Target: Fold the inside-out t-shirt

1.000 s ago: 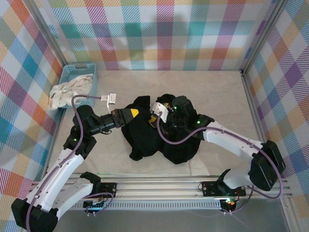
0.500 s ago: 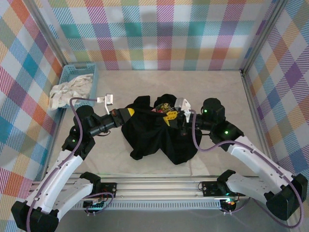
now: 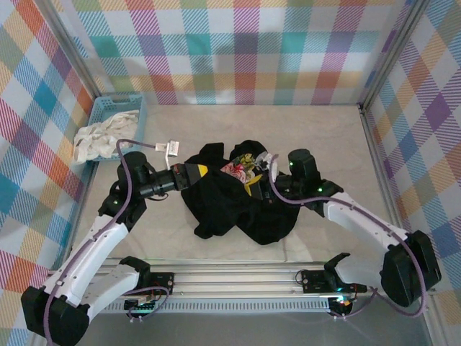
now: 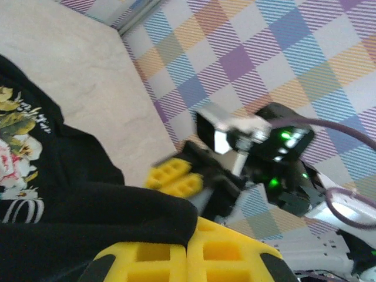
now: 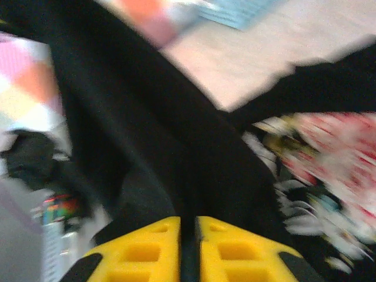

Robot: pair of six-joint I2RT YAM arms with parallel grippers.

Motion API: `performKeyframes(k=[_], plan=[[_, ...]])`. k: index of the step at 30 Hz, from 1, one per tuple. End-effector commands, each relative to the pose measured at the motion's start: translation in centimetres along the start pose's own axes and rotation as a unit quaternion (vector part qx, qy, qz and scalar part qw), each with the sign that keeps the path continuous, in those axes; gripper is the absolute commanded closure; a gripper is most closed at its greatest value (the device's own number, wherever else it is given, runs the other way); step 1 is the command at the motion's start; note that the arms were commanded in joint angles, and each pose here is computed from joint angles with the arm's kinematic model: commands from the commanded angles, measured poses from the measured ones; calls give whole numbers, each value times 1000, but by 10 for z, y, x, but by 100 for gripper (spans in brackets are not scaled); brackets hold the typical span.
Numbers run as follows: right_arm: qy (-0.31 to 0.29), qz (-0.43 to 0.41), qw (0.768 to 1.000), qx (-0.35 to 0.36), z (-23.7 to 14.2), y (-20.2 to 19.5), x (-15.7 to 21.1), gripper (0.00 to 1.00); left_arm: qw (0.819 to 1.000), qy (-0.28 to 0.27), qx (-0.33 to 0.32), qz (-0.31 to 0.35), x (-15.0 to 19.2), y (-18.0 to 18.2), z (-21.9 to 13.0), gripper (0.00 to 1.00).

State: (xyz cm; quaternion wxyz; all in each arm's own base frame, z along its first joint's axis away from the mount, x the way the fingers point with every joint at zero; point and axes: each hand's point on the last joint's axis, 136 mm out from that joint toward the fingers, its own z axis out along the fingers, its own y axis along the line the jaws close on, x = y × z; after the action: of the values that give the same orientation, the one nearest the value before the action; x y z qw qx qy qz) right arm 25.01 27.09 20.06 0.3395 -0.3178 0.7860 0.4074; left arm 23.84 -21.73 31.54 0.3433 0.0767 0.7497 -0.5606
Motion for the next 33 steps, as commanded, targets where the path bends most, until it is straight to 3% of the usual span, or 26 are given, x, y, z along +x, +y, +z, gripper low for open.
performKeyframes(k=[1,4,9,12,18,25,28,33], plan=[[31,65,980,187,-12,-55,7,76,997,-5,61,50,-6,-42,-7,100],[26,18,975,219,-17,-47,3,67,996,2,67,57,-2,-48,-6,100],[-38,-130,986,99,-13,34,-12,58,996,6,65,61,-1,-48,-4,100],[-39,-182,980,67,-7,61,-3,54,996,8,61,61,-1,-48,-4,100],[-22,-267,957,114,5,68,7,46,997,11,54,57,0,-45,-3,100],[0,-307,934,182,22,57,1,47,997,11,55,59,1,-46,-4,100],[-2,-319,923,214,23,50,-5,56,997,12,55,59,2,-46,-4,100],[-28,-329,918,219,12,54,-16,85,997,10,49,60,2,-45,-5,100]])
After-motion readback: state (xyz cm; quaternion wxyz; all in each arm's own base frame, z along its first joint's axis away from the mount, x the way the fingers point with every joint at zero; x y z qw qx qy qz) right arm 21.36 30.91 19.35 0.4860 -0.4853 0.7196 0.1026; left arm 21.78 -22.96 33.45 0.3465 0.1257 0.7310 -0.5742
